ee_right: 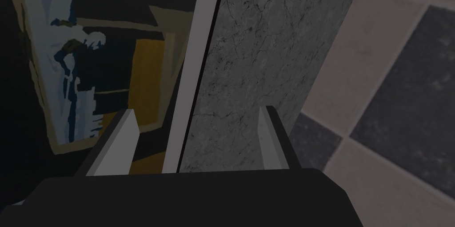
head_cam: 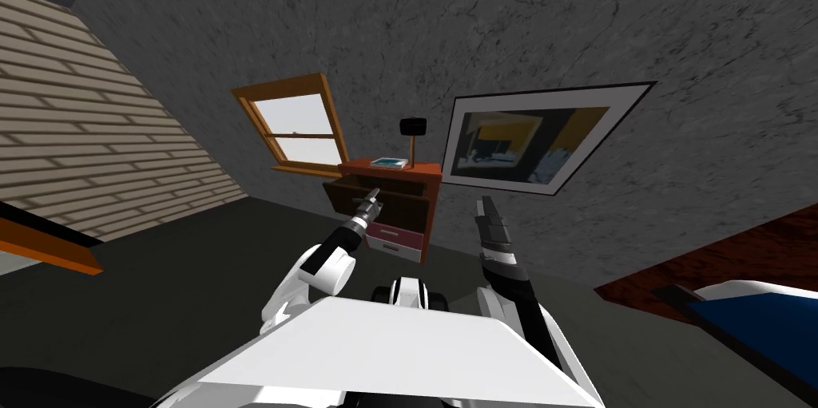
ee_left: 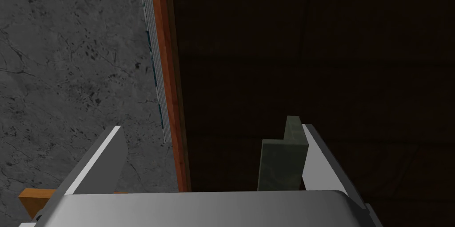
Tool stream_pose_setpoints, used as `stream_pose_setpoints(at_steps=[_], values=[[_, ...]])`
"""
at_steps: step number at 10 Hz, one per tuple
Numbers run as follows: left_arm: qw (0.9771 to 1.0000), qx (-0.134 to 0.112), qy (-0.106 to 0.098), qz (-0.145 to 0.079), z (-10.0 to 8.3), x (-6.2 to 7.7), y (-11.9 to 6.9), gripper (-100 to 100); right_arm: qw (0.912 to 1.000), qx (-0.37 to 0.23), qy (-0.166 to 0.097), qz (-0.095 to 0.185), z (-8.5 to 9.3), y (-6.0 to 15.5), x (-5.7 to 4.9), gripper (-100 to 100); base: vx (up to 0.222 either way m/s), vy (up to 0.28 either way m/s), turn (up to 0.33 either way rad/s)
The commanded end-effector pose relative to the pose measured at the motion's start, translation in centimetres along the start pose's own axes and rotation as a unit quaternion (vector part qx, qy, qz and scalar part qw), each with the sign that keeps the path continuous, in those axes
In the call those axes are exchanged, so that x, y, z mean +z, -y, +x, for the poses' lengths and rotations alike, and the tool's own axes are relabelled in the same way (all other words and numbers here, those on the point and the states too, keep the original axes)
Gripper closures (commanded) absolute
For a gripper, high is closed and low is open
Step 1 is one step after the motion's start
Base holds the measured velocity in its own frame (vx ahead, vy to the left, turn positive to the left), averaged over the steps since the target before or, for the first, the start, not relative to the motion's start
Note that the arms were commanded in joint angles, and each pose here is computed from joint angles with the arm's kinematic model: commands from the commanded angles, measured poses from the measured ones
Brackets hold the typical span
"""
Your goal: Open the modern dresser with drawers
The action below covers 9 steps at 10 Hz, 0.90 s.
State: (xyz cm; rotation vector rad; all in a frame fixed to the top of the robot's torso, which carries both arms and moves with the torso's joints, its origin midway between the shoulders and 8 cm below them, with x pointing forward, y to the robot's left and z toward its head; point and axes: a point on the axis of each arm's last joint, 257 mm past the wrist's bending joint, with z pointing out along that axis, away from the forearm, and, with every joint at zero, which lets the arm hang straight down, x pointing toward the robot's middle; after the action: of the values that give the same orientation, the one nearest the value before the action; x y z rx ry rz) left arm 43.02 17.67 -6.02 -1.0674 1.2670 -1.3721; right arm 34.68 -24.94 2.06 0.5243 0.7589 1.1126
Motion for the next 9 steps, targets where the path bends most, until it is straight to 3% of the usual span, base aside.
stream_pose_setpoints(at_steps=[1,2,3,4,9], values=[[1.0000,0.000,-0.002,0.002,0.2,-0.8,1.1,-100,1.0000,0.000,0.000,0.000,0.0,0.0,0.0,0,0.036,-0.012,0.011],[1.0000,0.000,-0.003,0.002,0.4,-1.3,1.7,-100,1.0000,0.000,0.000,0.000,0.0,0.0,0.0,0,0.022,-0.013,0.006],[1.0000,0.000,-0.002,-0.007,0.2,-1.1,0.6,-100,1.0000,0.000,0.000,0.000,0.0,0.0,0.0,0,0.015,-0.005,0.003],[1.0000,-0.001,-0.002,-0.009,0.2,-1.1,0.5,0,1.0000,0.000,0.000,0.000,0.0,0.0,0.0,0,0.006,-0.001,0.000],[0.9999,-0.001,-0.001,-0.015,0.1,-1.1,0.0,0,1.0000,0.000,0.000,0.000,0.0,0.0,0.0,0,0.000,0.000,0.000]])
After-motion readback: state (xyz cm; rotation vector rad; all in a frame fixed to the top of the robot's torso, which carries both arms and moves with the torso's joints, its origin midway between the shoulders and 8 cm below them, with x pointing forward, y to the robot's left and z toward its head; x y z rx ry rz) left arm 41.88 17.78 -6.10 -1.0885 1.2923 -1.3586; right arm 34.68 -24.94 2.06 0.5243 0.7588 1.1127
